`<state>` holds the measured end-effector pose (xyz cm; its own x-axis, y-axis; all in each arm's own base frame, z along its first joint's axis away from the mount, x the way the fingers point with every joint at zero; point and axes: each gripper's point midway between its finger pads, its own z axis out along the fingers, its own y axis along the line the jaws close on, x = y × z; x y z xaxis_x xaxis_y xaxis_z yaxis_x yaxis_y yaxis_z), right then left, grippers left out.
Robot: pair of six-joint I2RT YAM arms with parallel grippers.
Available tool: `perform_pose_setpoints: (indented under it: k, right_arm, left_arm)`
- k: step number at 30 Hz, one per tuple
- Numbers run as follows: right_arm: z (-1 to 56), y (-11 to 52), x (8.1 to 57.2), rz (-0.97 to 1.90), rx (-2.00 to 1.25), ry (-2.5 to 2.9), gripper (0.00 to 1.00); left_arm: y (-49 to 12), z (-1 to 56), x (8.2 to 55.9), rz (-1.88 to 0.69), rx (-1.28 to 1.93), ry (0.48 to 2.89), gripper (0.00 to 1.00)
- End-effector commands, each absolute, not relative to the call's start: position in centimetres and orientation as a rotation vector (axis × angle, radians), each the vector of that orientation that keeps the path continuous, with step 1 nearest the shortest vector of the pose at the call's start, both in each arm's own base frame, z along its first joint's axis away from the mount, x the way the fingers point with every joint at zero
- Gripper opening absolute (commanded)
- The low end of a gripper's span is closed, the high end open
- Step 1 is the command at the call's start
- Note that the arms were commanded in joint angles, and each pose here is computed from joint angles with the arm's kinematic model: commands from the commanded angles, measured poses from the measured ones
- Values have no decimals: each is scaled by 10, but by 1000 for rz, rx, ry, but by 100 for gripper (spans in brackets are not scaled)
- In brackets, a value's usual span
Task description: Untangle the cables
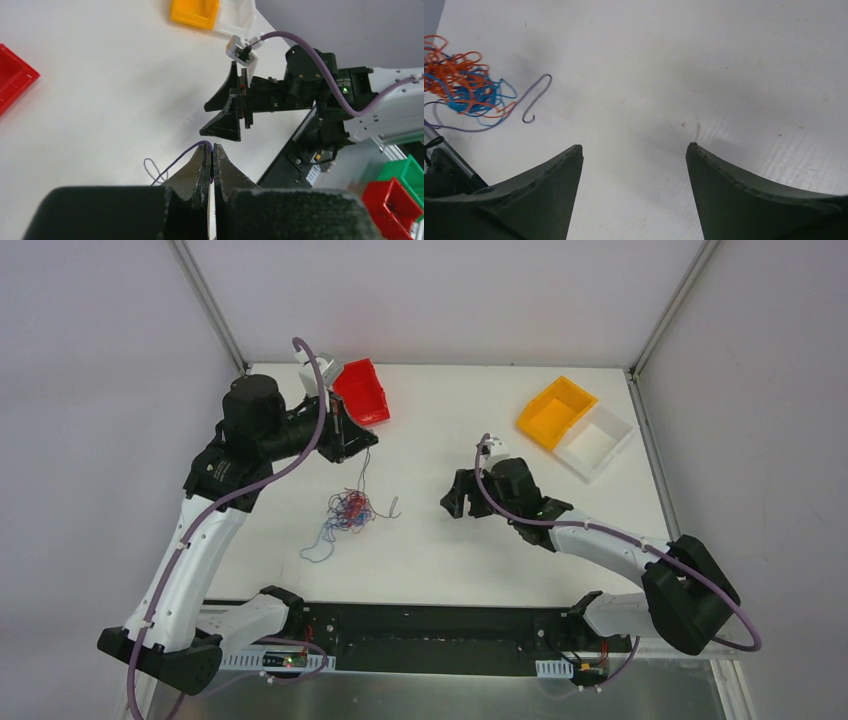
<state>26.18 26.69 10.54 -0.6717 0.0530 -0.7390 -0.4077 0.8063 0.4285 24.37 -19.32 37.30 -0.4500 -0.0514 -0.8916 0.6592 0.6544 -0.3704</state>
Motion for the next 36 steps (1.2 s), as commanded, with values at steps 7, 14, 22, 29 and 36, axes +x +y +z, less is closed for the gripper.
perform_pose_setpoints:
  k: [7,14,22,29,36]
  right_arm:
    - [173,293,276,838,-367,2036,84]
    - [167,311,258,897,-537,2026,87]
    - [139,358,248,929,-668,2030,87]
    - [145,402,242,941,-779,1966,87]
    - [126,422,236,912,-855,1968,82]
  left_arm:
    - [-221,385,222,-1151,616,1850,0]
    - [-227,378,222,-1209,636,1876,0]
    - [-237,369,220,-1273,649,1900,0]
    - [-236,366,218,-1274,643,1908,0]
    - [-235,369,215,-1274,643,1897,0]
